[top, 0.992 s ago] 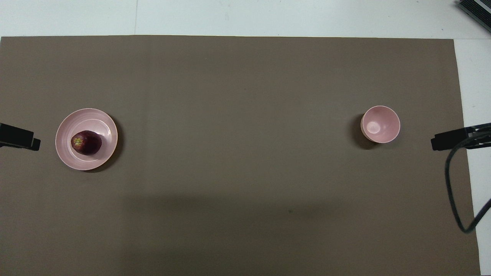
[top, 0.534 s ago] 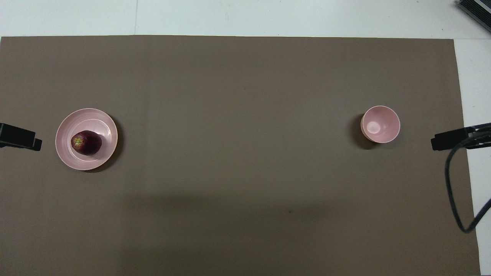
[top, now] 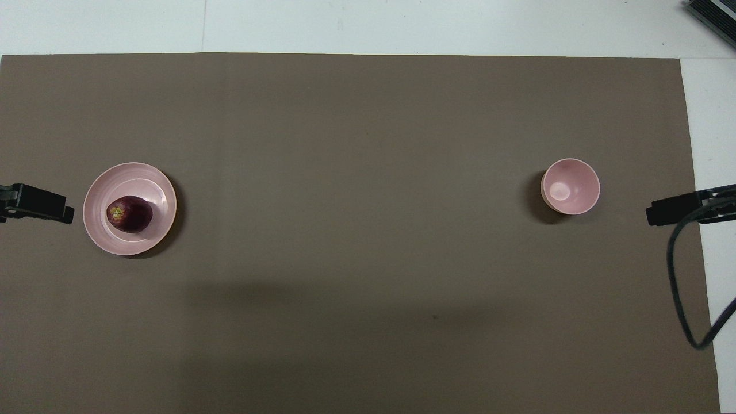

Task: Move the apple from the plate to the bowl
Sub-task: 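Reach the left gripper down to the red apple on the plate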

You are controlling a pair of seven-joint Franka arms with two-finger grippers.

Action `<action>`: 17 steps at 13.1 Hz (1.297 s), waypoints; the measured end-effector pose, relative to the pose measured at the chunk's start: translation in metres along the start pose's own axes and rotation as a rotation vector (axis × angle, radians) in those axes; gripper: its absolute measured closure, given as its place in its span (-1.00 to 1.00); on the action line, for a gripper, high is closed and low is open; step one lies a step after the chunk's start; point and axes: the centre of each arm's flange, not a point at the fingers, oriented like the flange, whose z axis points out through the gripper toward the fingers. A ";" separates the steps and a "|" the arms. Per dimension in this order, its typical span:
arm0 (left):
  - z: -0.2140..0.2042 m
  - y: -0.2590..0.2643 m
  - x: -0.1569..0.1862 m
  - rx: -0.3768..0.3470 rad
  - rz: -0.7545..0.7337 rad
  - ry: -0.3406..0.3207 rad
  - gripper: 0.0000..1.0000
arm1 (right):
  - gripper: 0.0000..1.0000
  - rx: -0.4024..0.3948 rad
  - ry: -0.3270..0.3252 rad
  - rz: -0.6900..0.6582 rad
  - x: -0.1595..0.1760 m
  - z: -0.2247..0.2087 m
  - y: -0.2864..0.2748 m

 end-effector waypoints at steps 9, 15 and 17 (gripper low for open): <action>0.092 -0.027 0.024 0.014 0.021 0.028 -1.00 | -1.00 0.000 0.000 0.000 0.000 0.000 0.000; 0.177 -0.032 0.040 0.015 0.019 -0.015 -1.00 | -1.00 0.000 0.000 0.000 0.000 0.000 0.000; 0.198 -0.032 0.037 0.017 0.019 -0.014 -1.00 | -1.00 0.000 0.000 0.000 0.000 0.000 0.000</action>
